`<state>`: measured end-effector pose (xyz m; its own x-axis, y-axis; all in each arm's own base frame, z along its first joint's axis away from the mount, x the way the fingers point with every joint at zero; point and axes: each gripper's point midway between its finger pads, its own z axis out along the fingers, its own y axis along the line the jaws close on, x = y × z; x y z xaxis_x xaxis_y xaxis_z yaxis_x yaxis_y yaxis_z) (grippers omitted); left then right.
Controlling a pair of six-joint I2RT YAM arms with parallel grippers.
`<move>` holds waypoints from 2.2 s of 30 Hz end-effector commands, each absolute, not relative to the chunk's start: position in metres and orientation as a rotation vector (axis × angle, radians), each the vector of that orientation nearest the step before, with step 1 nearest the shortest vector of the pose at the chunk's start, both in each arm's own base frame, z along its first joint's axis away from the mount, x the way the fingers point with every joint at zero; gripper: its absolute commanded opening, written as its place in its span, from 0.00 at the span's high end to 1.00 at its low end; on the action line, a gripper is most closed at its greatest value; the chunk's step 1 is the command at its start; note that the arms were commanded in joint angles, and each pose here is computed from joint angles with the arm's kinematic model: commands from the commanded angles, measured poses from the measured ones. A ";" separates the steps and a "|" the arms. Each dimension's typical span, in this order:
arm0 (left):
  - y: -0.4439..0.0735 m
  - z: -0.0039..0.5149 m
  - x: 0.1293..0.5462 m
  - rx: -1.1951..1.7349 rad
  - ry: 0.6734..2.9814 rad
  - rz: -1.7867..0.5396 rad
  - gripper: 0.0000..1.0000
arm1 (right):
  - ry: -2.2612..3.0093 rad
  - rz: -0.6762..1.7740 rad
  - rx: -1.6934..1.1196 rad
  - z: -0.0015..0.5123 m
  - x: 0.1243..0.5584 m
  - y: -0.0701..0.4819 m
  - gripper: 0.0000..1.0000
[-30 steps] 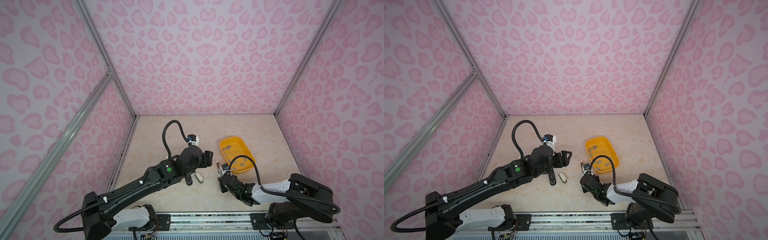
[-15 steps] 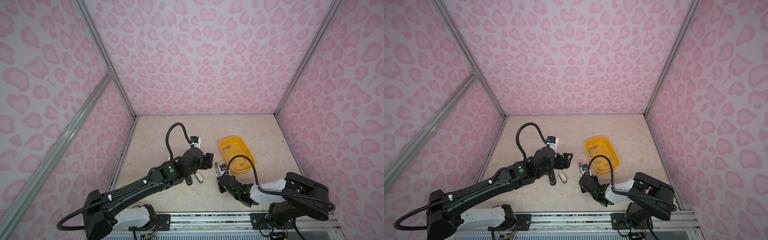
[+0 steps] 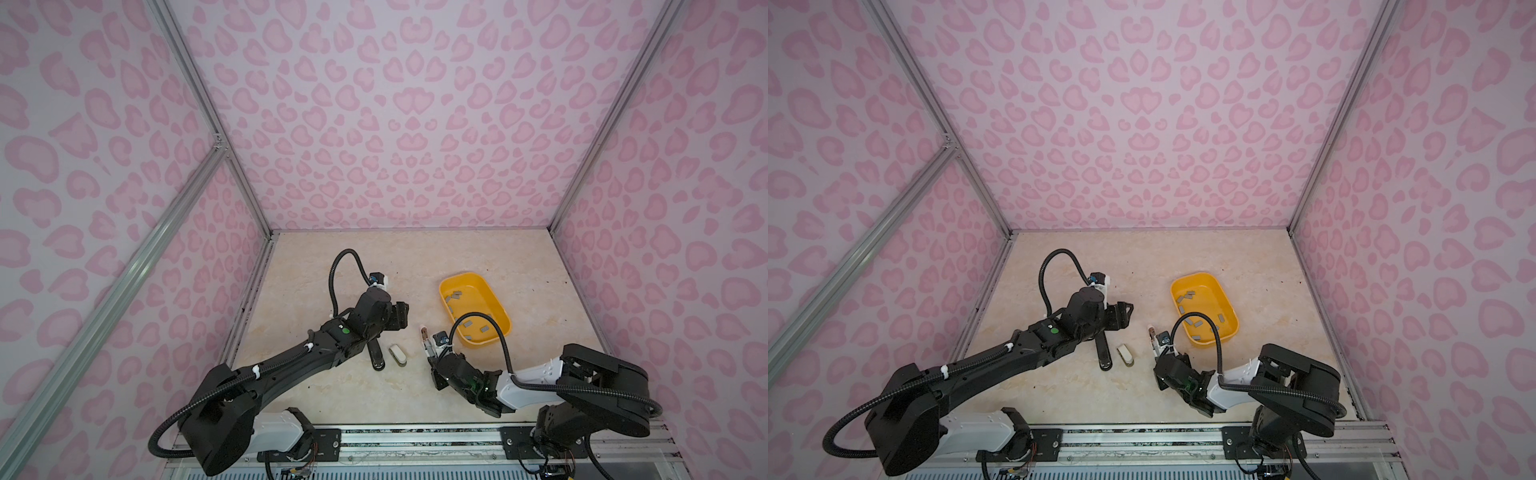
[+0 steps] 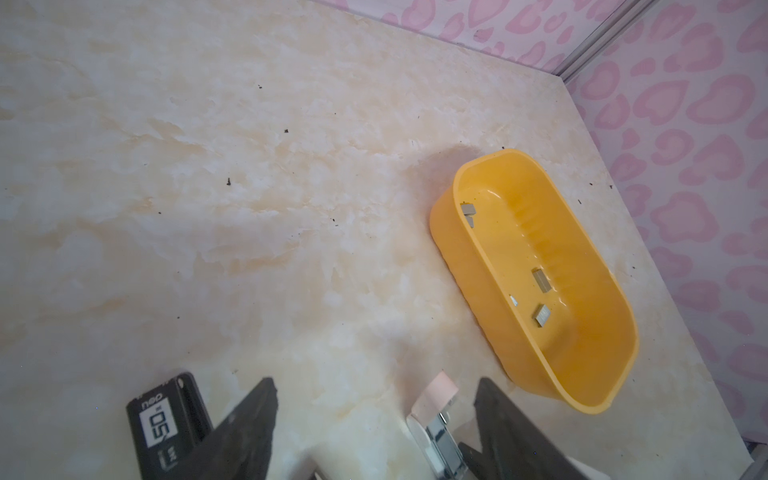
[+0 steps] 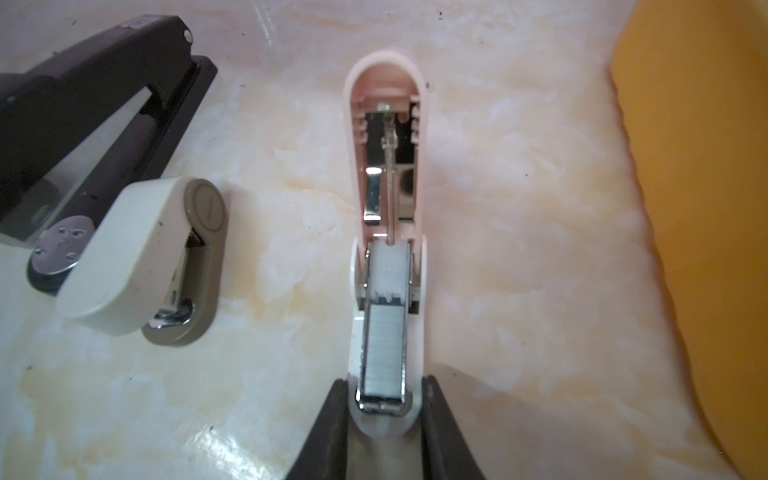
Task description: Load the staples into the stapler
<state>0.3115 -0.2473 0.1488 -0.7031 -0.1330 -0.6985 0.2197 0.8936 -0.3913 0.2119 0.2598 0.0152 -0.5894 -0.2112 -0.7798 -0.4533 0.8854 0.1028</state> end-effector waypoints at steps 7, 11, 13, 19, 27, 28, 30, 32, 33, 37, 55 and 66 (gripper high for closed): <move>-0.269 0.133 0.333 0.145 2.309 -0.587 0.33 | 2.231 0.416 -0.502 0.007 0.203 0.262 0.80; -0.273 0.121 0.337 0.156 2.340 -0.566 0.36 | 2.227 0.423 -0.506 0.008 0.202 0.263 0.80; -0.276 0.115 0.338 0.166 2.355 -0.562 0.37 | 2.223 0.425 -0.506 0.008 0.203 0.263 0.80; -0.282 0.098 0.340 0.184 2.400 -0.553 0.38 | 2.219 0.430 -0.504 0.009 0.203 0.265 0.80; -0.288 0.082 0.342 0.185 2.440 -0.552 0.41 | 2.211 0.435 -0.502 0.012 0.204 0.266 0.80; -0.288 0.079 0.342 0.182 2.447 -0.547 0.41 | 2.211 0.435 -0.503 0.012 0.204 0.266 0.80; -0.288 0.076 0.342 0.183 2.454 -0.541 0.42 | 2.211 0.431 -0.501 0.011 0.204 0.265 0.80; -0.288 0.072 0.341 0.185 2.460 -0.526 0.44 | 2.209 0.430 -0.498 0.012 0.205 0.266 0.80; -0.288 0.071 0.340 0.185 2.462 -0.517 0.44 | 2.209 0.431 -0.499 0.012 0.205 0.266 0.80; -0.290 0.066 0.336 0.195 2.472 -0.505 0.45 | 2.213 0.426 -0.499 0.011 0.205 0.266 0.80; -0.306 0.083 0.287 0.334 2.412 -0.622 0.58 | 2.203 0.429 -0.477 0.013 0.207 0.264 0.81; -0.320 0.088 0.267 0.425 2.350 -0.688 0.60 | 2.200 0.444 -0.465 0.012 0.206 0.264 0.80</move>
